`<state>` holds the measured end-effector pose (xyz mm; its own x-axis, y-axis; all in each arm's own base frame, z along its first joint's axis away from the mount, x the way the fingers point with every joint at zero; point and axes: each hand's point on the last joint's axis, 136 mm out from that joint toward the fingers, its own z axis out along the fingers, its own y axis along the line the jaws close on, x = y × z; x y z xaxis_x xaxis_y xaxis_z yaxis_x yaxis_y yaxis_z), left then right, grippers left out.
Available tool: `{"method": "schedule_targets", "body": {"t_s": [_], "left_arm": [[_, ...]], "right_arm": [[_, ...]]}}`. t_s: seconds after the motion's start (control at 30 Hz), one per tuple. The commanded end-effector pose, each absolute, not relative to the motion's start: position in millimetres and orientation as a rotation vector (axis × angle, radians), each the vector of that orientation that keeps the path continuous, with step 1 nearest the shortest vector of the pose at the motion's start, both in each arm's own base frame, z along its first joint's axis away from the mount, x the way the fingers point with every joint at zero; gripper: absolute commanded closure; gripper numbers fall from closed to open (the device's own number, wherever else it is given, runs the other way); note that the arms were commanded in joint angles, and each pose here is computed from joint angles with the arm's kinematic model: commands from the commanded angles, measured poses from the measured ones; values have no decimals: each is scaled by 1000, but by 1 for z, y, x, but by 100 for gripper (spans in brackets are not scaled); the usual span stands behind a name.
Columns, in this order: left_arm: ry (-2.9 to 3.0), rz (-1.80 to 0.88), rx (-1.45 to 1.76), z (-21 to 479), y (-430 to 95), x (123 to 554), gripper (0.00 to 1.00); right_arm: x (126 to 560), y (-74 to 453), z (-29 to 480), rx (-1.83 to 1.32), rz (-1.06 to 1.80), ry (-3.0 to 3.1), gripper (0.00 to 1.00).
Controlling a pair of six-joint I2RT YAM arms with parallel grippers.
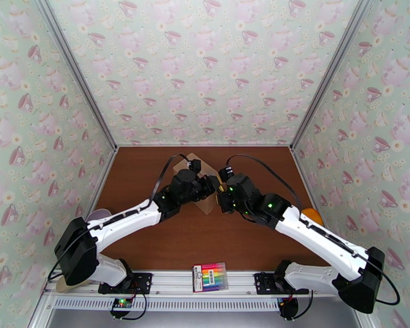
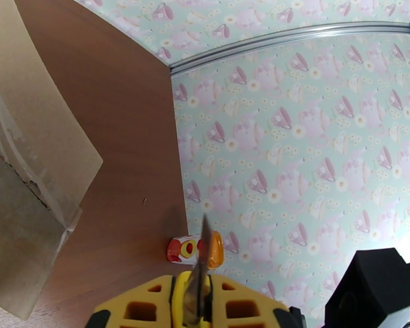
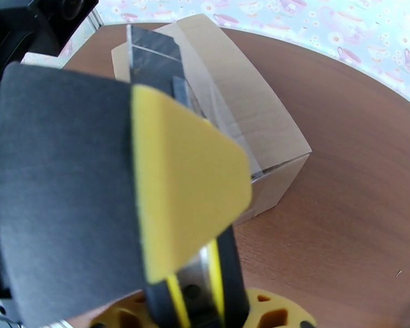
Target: Unpack the express box
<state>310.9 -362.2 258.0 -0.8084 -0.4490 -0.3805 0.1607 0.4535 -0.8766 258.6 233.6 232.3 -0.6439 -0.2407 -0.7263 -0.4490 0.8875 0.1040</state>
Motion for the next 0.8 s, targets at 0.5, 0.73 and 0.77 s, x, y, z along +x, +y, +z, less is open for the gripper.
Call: {"method": "schedule_targets", "body": {"t_s": [0.5,0.73,0.77], "left_arm": [[2039,-1420,-292,275,-351,320,100],[2006,-1447,-277,281,-350,319,100],[1998,-1455,-276,283,-351,319,100]], "right_arm": [[273,222,247,-275,385,2270,39],[274,222,246,-273,381,2271,27],[274,223,246,-273,386,2270,28]]}}
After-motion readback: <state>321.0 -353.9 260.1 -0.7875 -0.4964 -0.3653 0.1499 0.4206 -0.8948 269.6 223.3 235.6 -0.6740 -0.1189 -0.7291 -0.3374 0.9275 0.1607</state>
